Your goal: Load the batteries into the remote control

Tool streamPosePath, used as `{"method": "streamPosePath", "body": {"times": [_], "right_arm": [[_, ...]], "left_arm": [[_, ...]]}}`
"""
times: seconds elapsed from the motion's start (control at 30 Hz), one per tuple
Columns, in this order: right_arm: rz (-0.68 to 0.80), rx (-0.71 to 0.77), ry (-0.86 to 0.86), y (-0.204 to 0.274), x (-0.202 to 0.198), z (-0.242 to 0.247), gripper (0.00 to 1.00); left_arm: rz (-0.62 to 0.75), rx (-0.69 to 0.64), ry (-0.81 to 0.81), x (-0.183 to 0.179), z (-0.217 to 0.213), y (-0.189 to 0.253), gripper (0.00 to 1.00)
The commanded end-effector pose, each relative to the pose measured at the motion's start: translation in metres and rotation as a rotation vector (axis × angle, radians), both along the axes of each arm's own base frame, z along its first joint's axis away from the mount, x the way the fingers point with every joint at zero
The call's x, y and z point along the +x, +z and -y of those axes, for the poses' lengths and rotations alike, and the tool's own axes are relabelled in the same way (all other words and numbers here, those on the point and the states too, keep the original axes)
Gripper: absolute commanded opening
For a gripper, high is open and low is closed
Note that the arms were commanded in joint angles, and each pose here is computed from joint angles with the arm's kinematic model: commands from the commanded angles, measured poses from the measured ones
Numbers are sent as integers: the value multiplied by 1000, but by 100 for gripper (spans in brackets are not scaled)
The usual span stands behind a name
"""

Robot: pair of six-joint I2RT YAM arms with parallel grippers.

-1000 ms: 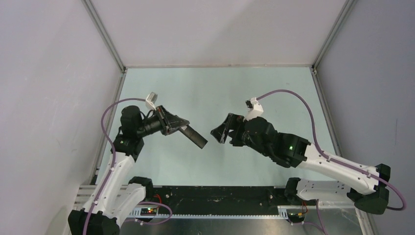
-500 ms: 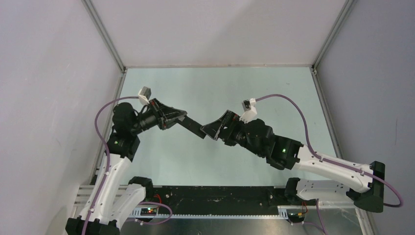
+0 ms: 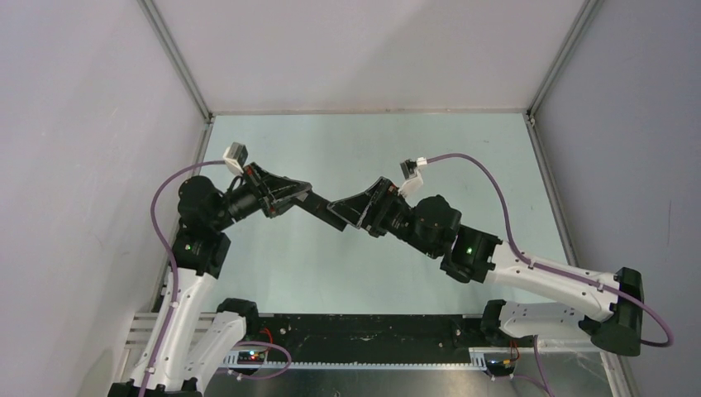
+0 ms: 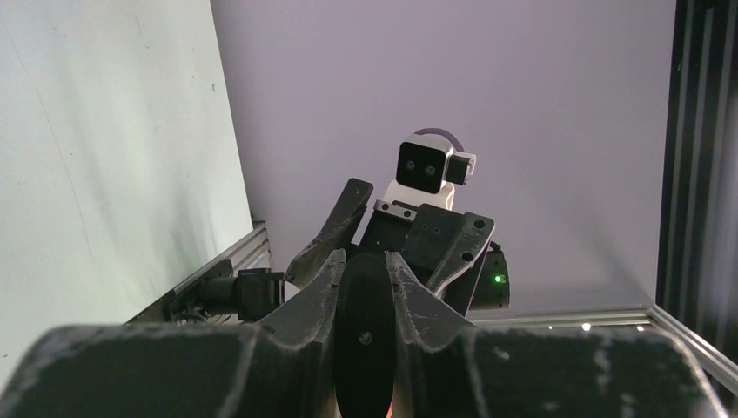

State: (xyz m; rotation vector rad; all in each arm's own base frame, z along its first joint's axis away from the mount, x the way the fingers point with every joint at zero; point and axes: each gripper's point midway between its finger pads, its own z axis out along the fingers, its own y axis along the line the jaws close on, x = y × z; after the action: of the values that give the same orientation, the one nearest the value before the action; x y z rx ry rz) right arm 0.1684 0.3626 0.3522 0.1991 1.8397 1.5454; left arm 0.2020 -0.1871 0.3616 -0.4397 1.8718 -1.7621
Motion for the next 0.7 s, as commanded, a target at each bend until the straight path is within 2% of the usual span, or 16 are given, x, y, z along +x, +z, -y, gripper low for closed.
{"method": "streamPosePath", "body": {"times": [0.0,0.23,0.43,0.53,0.67], "right_arm": [[41,58,10,17,1,-3,77],[36,28,18,8,2,-7,72],[32,25,19,5,4,-10,71],[41,42,13,11,4,-8,72],[57,68,11,20,3,-6,79]], "left_arm": [[82,-46,-14,-12,1,36,0],[71,-83,-20,-14,1,43,0],[76,-94,-21,-16,0,47,0],[73,-94,-21,-16,0,46,0],[61,-93,-17,-15,0,41,0]]}}
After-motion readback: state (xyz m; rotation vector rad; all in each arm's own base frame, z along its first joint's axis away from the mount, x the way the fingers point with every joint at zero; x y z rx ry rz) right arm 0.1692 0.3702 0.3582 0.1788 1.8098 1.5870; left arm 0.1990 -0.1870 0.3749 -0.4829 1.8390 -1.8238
